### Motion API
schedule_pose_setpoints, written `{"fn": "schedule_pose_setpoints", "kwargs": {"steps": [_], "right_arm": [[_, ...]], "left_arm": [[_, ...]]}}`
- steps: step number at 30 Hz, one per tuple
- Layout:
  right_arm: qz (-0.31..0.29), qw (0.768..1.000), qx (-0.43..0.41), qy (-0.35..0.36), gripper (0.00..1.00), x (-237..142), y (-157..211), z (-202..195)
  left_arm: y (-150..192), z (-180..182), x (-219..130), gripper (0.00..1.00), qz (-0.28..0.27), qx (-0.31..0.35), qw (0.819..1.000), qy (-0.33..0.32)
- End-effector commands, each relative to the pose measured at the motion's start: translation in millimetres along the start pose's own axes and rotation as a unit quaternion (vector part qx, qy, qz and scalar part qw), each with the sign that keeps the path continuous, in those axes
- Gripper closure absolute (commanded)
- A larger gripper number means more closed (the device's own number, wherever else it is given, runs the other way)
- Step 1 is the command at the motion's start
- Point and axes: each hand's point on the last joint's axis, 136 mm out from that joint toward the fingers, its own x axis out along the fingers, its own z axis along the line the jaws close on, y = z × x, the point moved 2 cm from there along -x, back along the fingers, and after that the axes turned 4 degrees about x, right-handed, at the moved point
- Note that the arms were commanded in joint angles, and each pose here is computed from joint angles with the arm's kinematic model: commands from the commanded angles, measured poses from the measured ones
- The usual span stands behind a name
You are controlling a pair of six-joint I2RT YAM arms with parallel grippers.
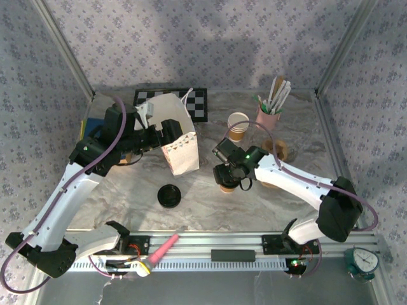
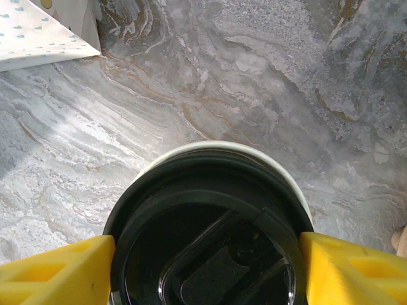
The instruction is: Pack the takeout coffee
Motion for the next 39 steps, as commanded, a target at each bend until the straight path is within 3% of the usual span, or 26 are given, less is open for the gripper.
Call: {"fn": "schedule_pose_setpoints", "kwargs": {"steps": [1, 18, 23, 33, 39], "right_arm": [[0.007, 1.000, 0.002, 0.009, 0.23, 3, 3, -2], [-0.018, 1.000, 0.014, 0.008, 0.17, -20, -9, -9], [-0.036, 0.999, 0.027, 0.004, 0.11, -35, -17, -14], [-0.054, 0.994, 0.084, -0.036, 0.12, -61, -12, -35], [-0.031, 0.985, 0.153, -0.075, 0.26, -56, 10, -53]], "left_arm": [[-1, -4, -1, 0.00, -0.001, 0.000, 1.000, 0.013], [0, -3, 2, 0.00, 0.002, -0.001, 1.000, 0.006], [4, -10, 10, 0.04, 0.010, 0.016, 1.000, -0.005], [57, -42, 60, 0.08, 0.074, 0.079, 0.993, -0.037], [103, -40, 94, 0.21, 0.127, 0.098, 0.984, -0.082]]}}
